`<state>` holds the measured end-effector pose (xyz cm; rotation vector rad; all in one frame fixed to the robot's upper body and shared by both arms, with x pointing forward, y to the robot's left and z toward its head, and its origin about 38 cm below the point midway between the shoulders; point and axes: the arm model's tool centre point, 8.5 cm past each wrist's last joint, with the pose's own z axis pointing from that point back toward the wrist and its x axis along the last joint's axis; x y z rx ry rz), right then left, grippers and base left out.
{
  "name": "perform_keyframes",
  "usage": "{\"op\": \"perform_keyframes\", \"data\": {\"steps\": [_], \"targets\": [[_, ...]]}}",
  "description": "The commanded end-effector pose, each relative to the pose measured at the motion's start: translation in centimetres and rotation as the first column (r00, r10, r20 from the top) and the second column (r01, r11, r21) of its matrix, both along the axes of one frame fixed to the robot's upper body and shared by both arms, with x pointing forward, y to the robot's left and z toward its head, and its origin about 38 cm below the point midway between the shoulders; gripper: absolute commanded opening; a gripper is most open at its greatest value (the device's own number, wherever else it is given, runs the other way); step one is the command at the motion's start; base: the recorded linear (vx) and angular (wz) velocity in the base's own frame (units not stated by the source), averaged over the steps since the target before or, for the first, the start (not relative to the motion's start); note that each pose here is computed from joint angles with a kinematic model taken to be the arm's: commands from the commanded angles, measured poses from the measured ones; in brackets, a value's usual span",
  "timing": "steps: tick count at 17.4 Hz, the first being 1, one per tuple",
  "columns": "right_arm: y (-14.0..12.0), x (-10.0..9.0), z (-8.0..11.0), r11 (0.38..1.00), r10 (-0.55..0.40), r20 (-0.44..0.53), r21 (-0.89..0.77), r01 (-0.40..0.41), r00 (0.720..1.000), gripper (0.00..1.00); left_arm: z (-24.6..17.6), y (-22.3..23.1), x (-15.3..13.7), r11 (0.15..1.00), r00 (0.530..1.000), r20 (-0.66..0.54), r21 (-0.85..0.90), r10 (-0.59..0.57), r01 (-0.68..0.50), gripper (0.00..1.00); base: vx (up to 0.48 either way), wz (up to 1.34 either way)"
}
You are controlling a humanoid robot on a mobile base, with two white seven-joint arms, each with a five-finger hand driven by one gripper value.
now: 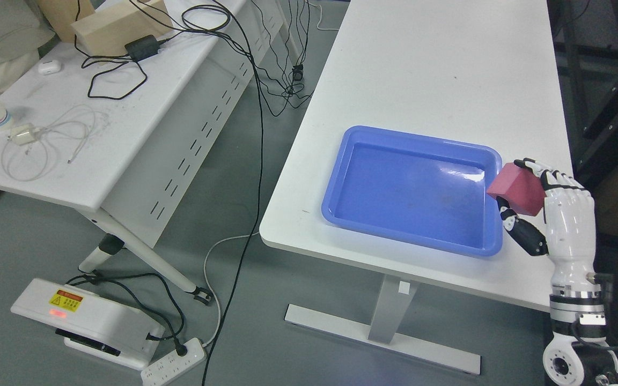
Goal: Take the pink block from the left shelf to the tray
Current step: 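Lower the pink block over the blue tray with the right hand, then open the right hand to release the block into the blue tray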
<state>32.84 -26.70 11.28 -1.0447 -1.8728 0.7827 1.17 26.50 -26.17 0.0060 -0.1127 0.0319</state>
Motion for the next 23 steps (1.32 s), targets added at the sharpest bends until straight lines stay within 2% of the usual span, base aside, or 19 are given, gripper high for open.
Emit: {"op": "perform_keyframes", "data": {"steps": [1, 7, 10, 14, 18, 20, 23], "targets": [[1.8, -0.2, -1.1, 0.998, 0.067, -0.048, -0.003, -0.067, 0.997, 0.05, 0.1, 1.1, 2.1, 1.000, 0.999, 0.039, 0.017, -0.005, 0.005, 1.00, 0.141, 0.13], [3.9, -0.6, -2.7, 0.983, 0.175, -0.171, -0.032, -0.183, 0.970, 0.10, 0.1, 1.1, 2.1, 1.000, 0.999, 0.039, 0.017, -0.005, 0.005, 1.00, 0.123, 0.12], [4.6, -0.7, -3.2, 0.977, 0.201, -0.211, -0.029, -0.211, 0.957, 0.17, 0.1, 1.1, 2.1, 1.000, 0.999, 0.039, 0.017, -0.005, 0.005, 1.00, 0.075, 0.07], [4.9, -0.5, -3.0, 0.977, 0.210, -0.203, 0.016, -0.211, 0.956, 0.50, 0.1, 1.1, 2.1, 1.000, 0.999, 0.039, 0.017, -0.005, 0.005, 1.00, 0.044, 0.03], [5.3, -0.8, -3.2, 0.955, 0.295, -0.233, 0.112, -0.275, 0.927, 0.78, 0.1, 1.1, 2.1, 1.000, 0.999, 0.039, 0.017, -0.005, 0.005, 1.00, 0.005, 0.00], [5.1, -0.7, -3.0, 0.944, 0.314, -0.223, 0.177, -0.278, 0.923, 0.98, 0.1, 1.1, 2.1, 1.000, 0.999, 0.039, 0.017, -0.005, 0.005, 1.00, 0.000, 0.00], [4.7, -0.6, -2.8, 0.936, 0.308, -0.200, 0.240, -0.259, 0.930, 1.00, 0.1, 1.1, 2.1, 1.000, 0.999, 0.039, 0.017, -0.005, 0.005, 1.00, 0.000, 0.00]]}}
